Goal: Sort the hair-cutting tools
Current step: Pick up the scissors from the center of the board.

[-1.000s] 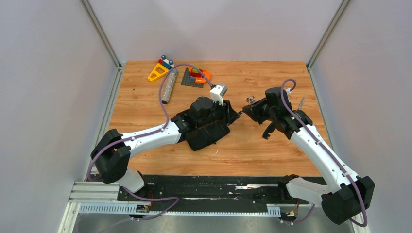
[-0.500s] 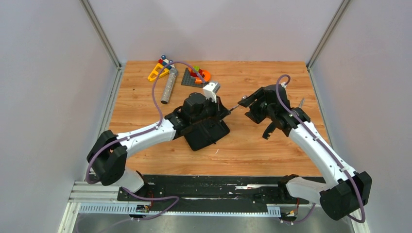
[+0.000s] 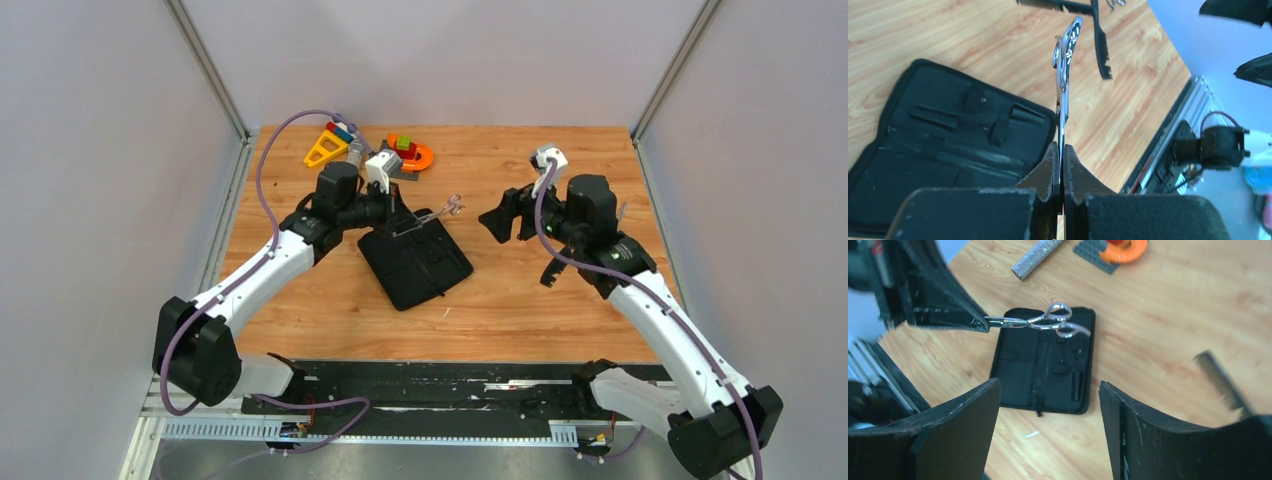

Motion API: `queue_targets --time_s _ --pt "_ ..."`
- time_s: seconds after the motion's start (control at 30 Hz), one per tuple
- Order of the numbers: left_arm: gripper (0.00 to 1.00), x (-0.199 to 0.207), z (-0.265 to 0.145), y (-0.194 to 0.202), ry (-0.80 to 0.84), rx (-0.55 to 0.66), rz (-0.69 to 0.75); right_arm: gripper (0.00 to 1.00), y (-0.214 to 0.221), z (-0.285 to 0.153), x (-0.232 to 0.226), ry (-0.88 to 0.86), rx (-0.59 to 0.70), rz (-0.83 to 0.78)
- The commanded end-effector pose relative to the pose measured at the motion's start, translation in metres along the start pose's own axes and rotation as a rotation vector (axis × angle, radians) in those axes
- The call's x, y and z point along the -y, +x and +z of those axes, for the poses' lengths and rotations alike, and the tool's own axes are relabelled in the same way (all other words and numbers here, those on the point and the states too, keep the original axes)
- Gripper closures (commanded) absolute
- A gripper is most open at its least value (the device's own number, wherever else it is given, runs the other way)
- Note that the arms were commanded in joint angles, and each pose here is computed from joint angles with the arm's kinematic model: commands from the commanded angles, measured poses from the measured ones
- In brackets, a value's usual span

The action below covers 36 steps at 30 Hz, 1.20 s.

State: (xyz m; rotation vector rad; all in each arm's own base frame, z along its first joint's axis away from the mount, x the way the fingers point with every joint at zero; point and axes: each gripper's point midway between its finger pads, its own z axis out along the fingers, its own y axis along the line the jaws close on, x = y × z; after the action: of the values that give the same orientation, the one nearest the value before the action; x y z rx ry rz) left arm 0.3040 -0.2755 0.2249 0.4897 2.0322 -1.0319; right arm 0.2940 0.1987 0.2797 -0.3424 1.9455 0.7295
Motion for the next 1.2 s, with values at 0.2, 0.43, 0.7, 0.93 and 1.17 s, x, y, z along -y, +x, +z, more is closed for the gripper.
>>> queue_targets --time_s 0.2,0.43,0.7,0.93,1.17 --pt "1.0 0.058 -0.044 -0.005 0.25 -0.125 0.111 0.3 -0.01 -0.015 -0.046 -0.386 0.185 -0.785" --pt "1.0 0.074 -0.051 -0.009 0.314 -0.138 0.107 0.3 0.0 -0.009 -0.048 -0.451 0.154 -0.855" --pt "1.0 0.08 -0.06 -0.002 0.355 -0.166 0.152 0.4 0.016 0.0 -0.051 -0.521 0.092 -0.799" --pt "1.0 0.086 -0.069 0.005 0.405 -0.179 0.217 0.47 0.024 -0.001 -0.063 -0.639 0.063 -0.715" --pt "1.0 0.091 -0.073 0.009 0.45 -0.197 0.24 0.68 0.029 -0.004 -0.07 -0.72 0.044 -0.656"
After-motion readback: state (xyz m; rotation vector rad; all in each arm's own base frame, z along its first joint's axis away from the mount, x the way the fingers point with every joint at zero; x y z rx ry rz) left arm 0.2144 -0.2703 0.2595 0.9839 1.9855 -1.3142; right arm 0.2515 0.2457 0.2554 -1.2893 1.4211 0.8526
